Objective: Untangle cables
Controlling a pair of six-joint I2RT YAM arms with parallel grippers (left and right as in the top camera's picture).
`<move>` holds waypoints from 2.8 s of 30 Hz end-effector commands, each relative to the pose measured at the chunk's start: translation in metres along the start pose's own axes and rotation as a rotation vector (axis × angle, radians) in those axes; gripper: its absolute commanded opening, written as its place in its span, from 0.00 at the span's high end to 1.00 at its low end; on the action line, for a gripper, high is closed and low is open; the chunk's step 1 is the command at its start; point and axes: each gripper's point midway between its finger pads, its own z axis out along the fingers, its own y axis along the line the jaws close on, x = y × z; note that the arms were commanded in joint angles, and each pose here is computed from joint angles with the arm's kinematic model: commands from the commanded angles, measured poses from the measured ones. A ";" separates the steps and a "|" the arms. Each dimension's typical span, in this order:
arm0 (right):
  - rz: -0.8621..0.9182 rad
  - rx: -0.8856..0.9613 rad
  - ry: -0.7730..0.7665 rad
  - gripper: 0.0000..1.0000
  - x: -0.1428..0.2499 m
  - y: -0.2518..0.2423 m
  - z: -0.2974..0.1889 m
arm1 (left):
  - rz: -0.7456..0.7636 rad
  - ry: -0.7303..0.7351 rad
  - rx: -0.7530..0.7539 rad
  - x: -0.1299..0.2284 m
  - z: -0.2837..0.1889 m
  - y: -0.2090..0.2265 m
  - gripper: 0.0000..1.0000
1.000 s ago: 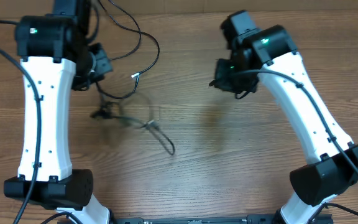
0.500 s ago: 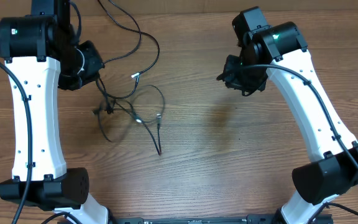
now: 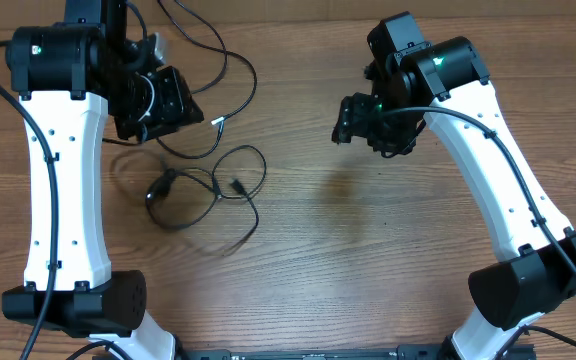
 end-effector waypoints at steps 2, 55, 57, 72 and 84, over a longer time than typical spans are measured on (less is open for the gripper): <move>-0.027 -0.032 0.005 0.18 0.002 0.007 0.000 | -0.032 -0.014 -0.144 -0.003 0.005 0.026 0.34; -0.069 -0.027 0.045 0.02 0.011 0.007 0.066 | -0.730 -0.013 -0.563 0.047 0.173 0.233 0.26; -0.072 -0.046 0.044 0.02 0.010 0.011 0.067 | -0.729 -0.012 -0.574 0.049 0.175 0.235 0.27; -0.072 -0.053 0.046 0.02 0.011 0.012 0.067 | -0.722 -0.018 -0.578 0.056 0.187 0.241 0.66; -0.071 -0.059 0.037 0.02 0.008 0.013 0.067 | -0.564 0.155 -0.255 0.063 0.208 0.183 0.48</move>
